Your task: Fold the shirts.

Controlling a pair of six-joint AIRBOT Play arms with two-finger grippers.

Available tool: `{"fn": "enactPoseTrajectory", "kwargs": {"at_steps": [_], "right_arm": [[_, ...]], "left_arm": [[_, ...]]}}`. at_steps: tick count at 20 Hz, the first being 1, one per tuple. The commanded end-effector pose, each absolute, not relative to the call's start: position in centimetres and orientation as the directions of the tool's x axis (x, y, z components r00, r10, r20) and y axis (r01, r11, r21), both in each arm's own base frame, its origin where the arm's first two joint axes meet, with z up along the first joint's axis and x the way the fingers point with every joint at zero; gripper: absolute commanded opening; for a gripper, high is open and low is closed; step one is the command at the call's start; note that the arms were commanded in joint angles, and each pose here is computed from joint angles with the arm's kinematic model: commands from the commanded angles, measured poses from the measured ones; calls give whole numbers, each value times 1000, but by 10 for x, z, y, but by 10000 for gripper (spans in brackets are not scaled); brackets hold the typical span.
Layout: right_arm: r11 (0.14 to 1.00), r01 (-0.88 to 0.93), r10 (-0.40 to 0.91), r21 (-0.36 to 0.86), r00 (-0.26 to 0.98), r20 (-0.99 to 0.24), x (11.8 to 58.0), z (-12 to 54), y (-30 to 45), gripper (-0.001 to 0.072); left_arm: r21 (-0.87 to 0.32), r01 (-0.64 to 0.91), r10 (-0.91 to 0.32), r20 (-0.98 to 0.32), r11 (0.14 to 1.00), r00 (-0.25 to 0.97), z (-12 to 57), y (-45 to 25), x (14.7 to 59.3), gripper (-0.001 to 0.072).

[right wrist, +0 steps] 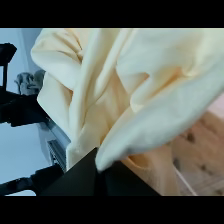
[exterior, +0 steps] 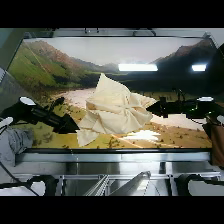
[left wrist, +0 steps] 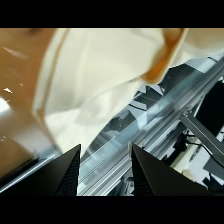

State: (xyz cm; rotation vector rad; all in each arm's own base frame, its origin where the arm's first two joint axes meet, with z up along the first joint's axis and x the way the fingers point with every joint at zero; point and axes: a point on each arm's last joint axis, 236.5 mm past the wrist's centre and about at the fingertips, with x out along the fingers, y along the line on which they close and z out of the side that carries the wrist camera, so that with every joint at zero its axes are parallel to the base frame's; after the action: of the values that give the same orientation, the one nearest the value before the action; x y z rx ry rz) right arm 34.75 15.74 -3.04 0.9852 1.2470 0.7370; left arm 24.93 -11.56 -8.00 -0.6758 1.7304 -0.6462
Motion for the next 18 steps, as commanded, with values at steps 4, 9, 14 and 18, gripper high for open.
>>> {"fn": "enactPoseTrajectory", "kwargs": {"at_steps": [4,9,14,18], "right_arm": [[431,44,887,901,165,-432,341,-29,162,18],[435,41,885,900,165,-435,341,-30,164,18],[434,41,886,900,165,-434,341,-29,164,18],[424,39,891,905,158,-425,339,-26,164,18]], "left_arm": [[-629,-224,-661,-742,744,-113,-114,-76,239,720],[-652,-191,-679,-711,733,-183,-123,-108,245,720],[-772,-119,-774,-592,625,-223,-114,-172,250,413],[-829,-62,-811,-524,556,-261,-85,-183,246,13]]}}
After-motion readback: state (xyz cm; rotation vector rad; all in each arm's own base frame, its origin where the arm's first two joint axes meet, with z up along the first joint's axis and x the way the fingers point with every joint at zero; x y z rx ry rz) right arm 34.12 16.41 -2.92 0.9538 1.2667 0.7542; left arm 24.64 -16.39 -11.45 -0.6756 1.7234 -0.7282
